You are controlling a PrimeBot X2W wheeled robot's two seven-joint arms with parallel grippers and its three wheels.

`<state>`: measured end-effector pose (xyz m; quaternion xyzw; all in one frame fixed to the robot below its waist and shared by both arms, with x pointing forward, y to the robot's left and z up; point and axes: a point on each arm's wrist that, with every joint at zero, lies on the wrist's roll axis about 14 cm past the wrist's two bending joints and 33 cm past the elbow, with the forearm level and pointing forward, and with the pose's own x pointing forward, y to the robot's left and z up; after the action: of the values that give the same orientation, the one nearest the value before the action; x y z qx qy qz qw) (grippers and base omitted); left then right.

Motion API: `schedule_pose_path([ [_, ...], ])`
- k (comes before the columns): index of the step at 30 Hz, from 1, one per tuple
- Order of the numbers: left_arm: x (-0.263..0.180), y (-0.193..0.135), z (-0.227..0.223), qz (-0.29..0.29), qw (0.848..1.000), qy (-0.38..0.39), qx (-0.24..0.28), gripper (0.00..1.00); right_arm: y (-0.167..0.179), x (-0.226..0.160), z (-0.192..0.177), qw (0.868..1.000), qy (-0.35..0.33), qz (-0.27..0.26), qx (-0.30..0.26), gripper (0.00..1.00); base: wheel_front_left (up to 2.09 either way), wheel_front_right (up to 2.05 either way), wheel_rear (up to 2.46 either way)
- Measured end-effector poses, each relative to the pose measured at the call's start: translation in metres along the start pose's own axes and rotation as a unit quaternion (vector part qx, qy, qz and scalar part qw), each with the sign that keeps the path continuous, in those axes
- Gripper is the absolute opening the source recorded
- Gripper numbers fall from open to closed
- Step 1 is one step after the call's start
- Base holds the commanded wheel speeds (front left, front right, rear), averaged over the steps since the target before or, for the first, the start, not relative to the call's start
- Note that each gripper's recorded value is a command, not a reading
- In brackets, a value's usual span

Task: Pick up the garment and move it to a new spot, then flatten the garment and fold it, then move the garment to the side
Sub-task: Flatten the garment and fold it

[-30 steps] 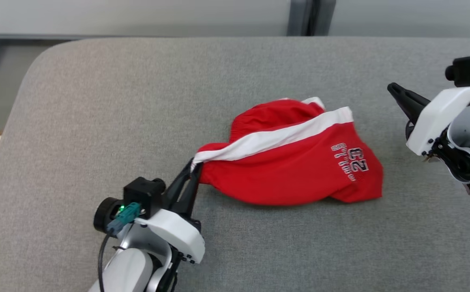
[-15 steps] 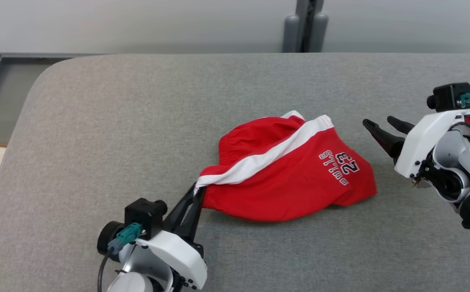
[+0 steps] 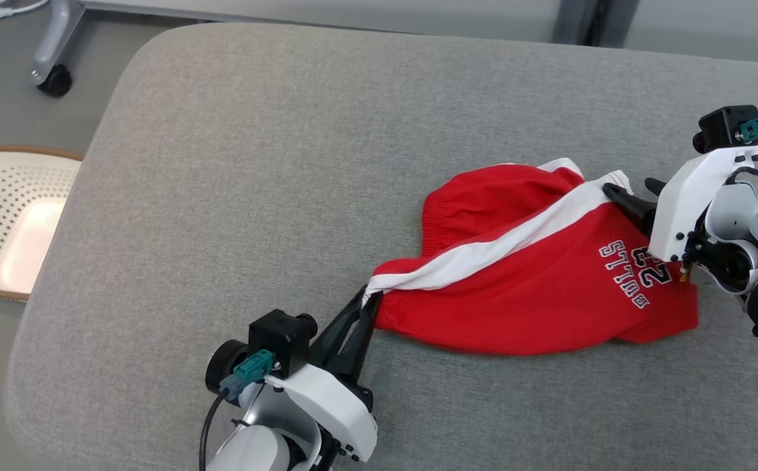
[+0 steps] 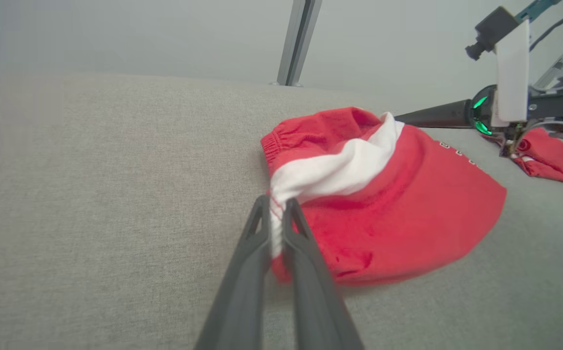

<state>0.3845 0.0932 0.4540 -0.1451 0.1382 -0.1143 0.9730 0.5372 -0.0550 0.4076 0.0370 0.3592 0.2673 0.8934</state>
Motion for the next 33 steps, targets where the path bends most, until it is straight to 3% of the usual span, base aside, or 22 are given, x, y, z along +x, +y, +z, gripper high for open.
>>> schedule_pose_path([
  [5, 0.000, 0.006, -0.007, 0.012, 1.000, 0.005, -0.006, 0.00, 0.012, 0.018, -0.015, 0.999, 0.036, 0.014, -0.007, 1.00, 0.00, 0.00, 0.00],
  [6, 0.000, 0.007, -0.007, 0.013, 1.000, 0.005, -0.006, 0.00, 0.014, 0.020, -0.018, 0.999, 0.041, 0.016, -0.007, 0.87, 0.00, 0.00, 0.00],
  [7, 0.001, 0.007, -0.007, 0.013, 1.000, 0.005, -0.006, 0.00, 0.014, 0.021, -0.020, 0.999, 0.046, 0.017, -0.009, 0.49, 0.00, 0.00, 0.00],
  [8, 0.001, 0.007, -0.007, 0.014, 1.000, 0.005, -0.007, 0.00, 0.014, 0.022, -0.022, 0.999, 0.049, 0.017, -0.010, 0.49, 0.00, 0.00, 0.00],
  [9, 0.001, 0.007, -0.008, 0.014, 1.000, 0.006, -0.008, 0.00, 0.014, 0.022, -0.023, 0.998, 0.051, 0.017, -0.012, 0.00, 0.00, 0.00, 0.00],
  [13, 0.002, 0.007, -0.009, 0.013, 1.000, 0.004, -0.010, 0.00, 0.015, 0.019, -0.021, 0.999, 0.044, 0.021, -0.020, 0.00, 0.00, 0.00, 0.00],
  [21, 0.004, 0.002, 0.012, 0.001, 0.999, -0.034, 0.001, 0.00, 0.012, -0.009, 0.021, 0.997, -0.069, 0.020, -0.033, 0.00, 0.00, 0.00, 0.00],
  [26, 0.008, -0.004, 0.036, -0.015, 0.997, -0.071, 0.016, 0.00, 0.001, -0.035, 0.044, 0.990, -0.136, 0.005, -0.037, 0.00, 0.00, 0.00, 0.00],
  [27, 0.012, -0.008, 0.052, -0.023, 0.995, -0.097, 0.025, 0.00, -0.005, -0.051, 0.060, 0.983, -0.177, -0.003, -0.040, 0.00, 0.00, 0.00, 0.00],
  [33, 0.019, -0.025, 0.084, -0.053, 0.987, -0.143, 0.046, 0.00, -0.020, -0.085, 0.077, 0.973, -0.225, -0.025, -0.039, 0.00, 0.00, 0.00, 0.00],
])
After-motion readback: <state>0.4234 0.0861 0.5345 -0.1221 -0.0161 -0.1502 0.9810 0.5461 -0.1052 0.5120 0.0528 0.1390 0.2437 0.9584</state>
